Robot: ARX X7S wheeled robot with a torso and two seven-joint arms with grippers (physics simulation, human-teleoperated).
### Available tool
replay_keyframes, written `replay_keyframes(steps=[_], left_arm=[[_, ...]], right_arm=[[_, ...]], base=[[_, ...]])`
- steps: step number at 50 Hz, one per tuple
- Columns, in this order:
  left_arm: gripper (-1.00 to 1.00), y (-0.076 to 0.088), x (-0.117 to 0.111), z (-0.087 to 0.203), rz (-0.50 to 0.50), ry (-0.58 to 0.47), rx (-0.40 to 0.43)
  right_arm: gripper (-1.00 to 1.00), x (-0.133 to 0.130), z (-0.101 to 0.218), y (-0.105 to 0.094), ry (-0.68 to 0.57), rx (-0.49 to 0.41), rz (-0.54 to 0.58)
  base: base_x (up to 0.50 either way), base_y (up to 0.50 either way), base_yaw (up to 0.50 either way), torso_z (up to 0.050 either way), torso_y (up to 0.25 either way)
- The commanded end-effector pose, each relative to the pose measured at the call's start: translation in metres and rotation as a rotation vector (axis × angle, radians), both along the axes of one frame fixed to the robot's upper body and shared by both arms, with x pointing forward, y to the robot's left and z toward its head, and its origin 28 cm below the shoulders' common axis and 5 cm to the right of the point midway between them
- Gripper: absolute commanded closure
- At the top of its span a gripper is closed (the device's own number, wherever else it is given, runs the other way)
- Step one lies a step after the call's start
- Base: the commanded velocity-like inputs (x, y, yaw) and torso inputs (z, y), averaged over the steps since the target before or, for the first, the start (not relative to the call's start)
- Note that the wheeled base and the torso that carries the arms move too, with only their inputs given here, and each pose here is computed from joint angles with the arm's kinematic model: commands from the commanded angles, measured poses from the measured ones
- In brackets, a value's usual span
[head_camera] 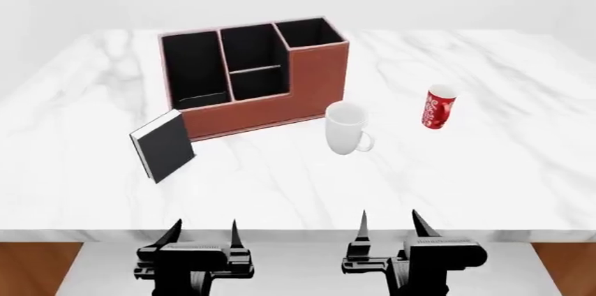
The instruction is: Pick up the red mug and place it to the right of the caddy.
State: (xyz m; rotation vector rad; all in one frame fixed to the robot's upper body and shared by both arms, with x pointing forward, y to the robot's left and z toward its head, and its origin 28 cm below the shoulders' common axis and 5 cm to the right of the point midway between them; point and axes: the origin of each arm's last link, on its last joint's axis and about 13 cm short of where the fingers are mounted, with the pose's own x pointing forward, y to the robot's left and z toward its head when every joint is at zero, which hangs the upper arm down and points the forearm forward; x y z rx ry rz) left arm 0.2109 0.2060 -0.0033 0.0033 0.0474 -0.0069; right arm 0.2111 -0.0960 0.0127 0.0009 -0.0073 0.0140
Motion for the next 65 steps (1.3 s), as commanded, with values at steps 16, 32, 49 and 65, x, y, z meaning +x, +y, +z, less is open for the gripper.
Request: replay_keyframes(steps=[16,32,49,65], left_arm=[[-1.0,-0.001,0.003,0.01,0.015,-0.014,0.007],[-1.0,0.006,0.006,0.125,0.072,-0.055,0.048],[-1.0,0.013,0.003,0.237,0.053,-0.12,0.088],[-1.0,0.01,0.005,0.236,0.048,-0.114,0.099]], right_arm=[[-1.0,0.001,0.0,-0.002,0.026,0.008,0.0],[-1.0,0.005,0.049,0.005,0.064,0.022,0.075],[-1.0,0.023,0.102,0.002,0.009,0.113,0.036],[-1.0,0.025,0.099,0.003,0.014,0.102,0.037]], base=[[0.0,-0.5,0.0,0.0,0.0],[0.0,-0.27,0.0,0.0,0.0],[0.18,0.06,0.0,0.0,0.0],[0.5,0.16,0.0,0.0,0.0]])
